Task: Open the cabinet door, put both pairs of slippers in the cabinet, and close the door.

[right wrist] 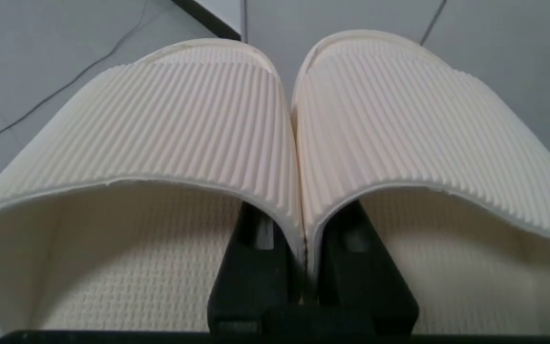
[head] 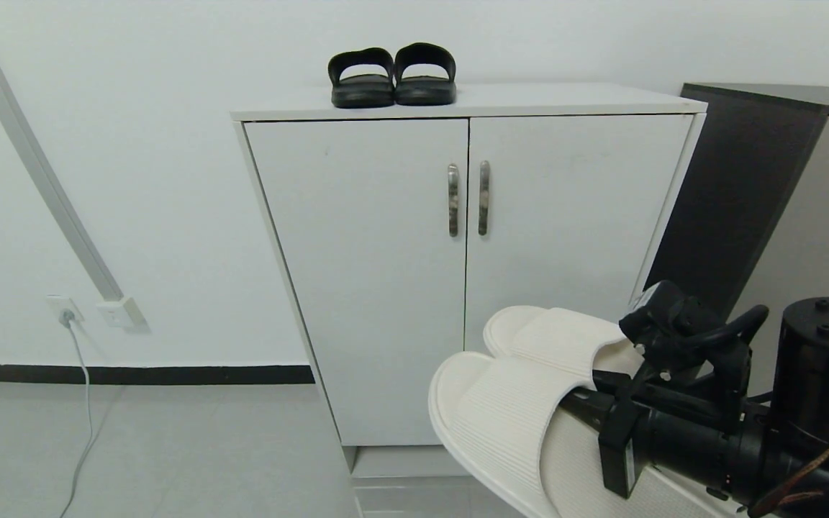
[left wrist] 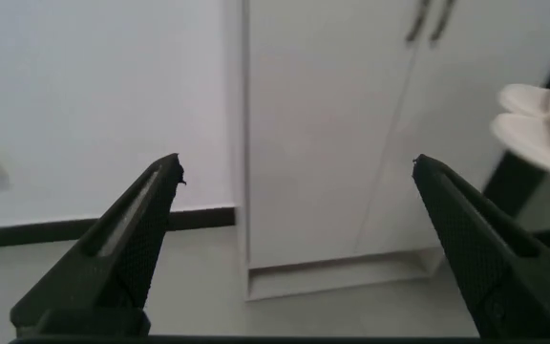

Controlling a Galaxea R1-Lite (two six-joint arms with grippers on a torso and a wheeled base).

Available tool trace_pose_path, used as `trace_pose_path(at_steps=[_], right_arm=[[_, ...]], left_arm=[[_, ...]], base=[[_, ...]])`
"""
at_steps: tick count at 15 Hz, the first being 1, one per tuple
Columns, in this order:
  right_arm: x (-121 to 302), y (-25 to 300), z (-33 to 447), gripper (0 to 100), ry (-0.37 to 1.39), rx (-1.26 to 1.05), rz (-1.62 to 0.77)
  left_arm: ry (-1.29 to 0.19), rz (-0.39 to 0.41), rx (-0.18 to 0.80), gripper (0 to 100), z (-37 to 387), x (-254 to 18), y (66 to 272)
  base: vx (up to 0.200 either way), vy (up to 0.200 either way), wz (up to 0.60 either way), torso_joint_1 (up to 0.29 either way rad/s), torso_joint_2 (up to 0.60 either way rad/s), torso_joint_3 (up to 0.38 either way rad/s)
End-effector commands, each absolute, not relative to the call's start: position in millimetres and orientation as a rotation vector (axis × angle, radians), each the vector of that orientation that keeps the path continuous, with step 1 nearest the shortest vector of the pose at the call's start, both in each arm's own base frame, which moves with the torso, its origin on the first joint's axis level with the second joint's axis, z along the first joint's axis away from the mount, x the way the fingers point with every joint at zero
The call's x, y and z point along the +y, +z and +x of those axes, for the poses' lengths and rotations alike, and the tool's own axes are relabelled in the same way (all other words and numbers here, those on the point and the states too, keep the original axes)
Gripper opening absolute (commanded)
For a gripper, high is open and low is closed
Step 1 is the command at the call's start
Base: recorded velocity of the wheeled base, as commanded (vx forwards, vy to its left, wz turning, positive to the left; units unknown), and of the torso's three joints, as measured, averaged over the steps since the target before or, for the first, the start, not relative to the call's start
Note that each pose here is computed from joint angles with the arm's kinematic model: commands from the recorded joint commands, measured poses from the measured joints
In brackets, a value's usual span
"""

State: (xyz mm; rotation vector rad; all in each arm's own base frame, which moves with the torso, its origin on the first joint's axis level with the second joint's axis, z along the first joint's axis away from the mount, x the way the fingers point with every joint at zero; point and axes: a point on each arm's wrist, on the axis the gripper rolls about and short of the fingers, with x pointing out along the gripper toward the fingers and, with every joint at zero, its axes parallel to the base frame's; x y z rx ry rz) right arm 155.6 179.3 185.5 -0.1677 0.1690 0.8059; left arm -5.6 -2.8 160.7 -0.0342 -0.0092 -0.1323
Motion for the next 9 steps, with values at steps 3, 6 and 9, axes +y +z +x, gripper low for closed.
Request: trace_pose_path(at_steps=[3, 6, 9], right_arm=[[180.1, 183.8, 156.1, 0, 0.807, 0.175, -0.171], [179.9, 184.1, 156.0, 0, 0.806, 0.174, -0.169], [180.1, 183.8, 156.1, 0, 0.808, 0.176, -0.169]], left_arm=[[-0.362, -0.048, 0.110, 100, 66.0, -8.6, 189.5], [-0.459, -0.054, 0.131, 100, 109.9, -14.7, 203.7], [-0.613, -0.046, 0.099, 100, 139.5, -38.4, 218.7]], base=[[0.000, 0.000, 0.00, 0.000, 0.00, 0.000], [0.000, 0.000, 0.00, 0.000, 0.00, 0.000], [0.000, 0.000, 0.00, 0.000, 0.00, 0.000]])
